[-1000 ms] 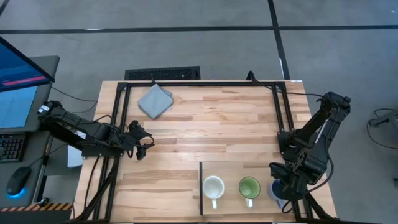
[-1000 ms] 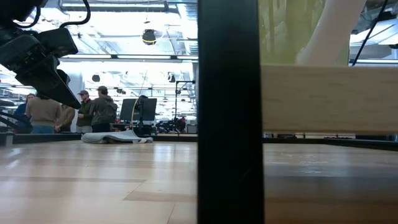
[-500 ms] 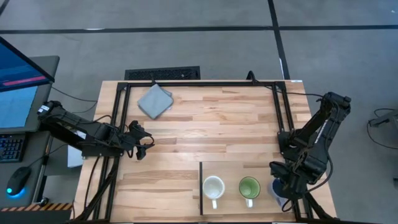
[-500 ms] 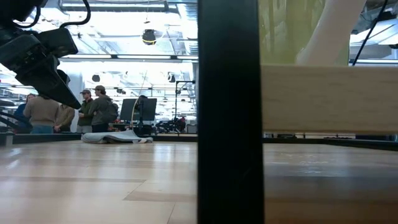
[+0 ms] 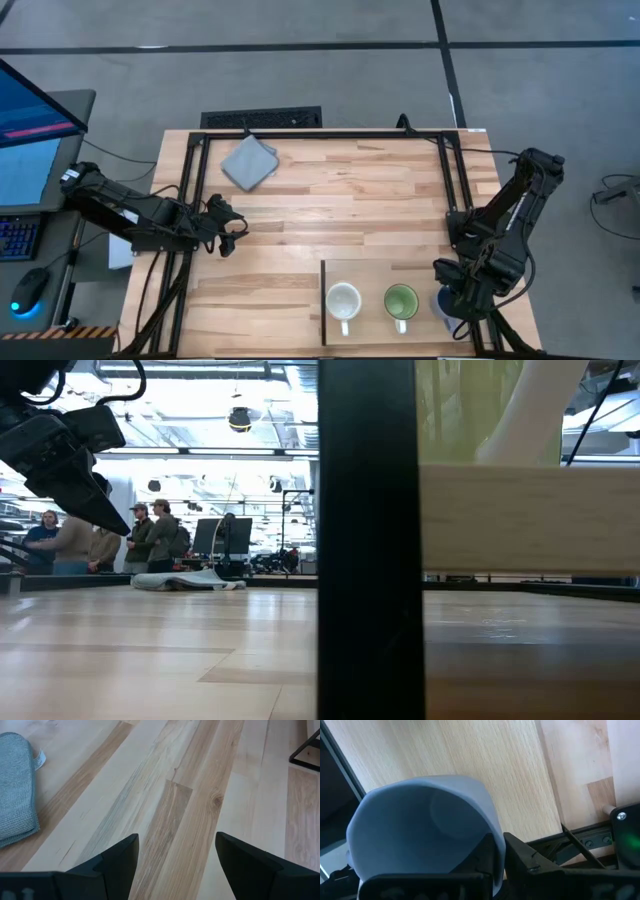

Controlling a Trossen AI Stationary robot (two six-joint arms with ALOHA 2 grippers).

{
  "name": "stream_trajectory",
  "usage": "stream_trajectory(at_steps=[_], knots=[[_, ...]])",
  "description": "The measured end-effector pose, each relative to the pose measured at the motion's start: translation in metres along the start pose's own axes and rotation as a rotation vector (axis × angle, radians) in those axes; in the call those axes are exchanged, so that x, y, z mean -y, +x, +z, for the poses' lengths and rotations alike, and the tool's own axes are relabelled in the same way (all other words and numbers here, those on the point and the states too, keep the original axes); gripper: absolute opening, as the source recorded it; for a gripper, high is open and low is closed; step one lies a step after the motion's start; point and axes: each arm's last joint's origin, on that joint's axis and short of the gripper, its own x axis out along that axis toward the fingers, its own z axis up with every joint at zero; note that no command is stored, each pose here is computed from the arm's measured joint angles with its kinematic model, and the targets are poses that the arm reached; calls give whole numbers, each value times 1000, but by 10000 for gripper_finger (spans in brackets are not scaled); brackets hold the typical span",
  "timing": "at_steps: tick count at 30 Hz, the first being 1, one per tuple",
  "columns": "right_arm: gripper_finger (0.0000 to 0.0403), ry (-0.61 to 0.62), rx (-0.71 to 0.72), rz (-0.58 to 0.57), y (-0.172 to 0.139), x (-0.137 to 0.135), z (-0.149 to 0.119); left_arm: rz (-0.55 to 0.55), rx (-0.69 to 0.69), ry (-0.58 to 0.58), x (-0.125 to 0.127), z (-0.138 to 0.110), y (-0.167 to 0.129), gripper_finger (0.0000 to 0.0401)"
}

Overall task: Stack small to large cups/mugs on shelf
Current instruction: Put the blue cup on the shelf, then return to Home Position

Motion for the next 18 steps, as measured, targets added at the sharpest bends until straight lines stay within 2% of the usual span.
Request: stream_trajectory(at_steps=[9, 18], knots=[[53, -2, 4, -2, 0, 0, 0, 0, 0, -15, 0, 0, 0, 254], [105, -2, 6, -2, 0, 0, 0, 0, 0, -15, 0, 0, 0, 254]])
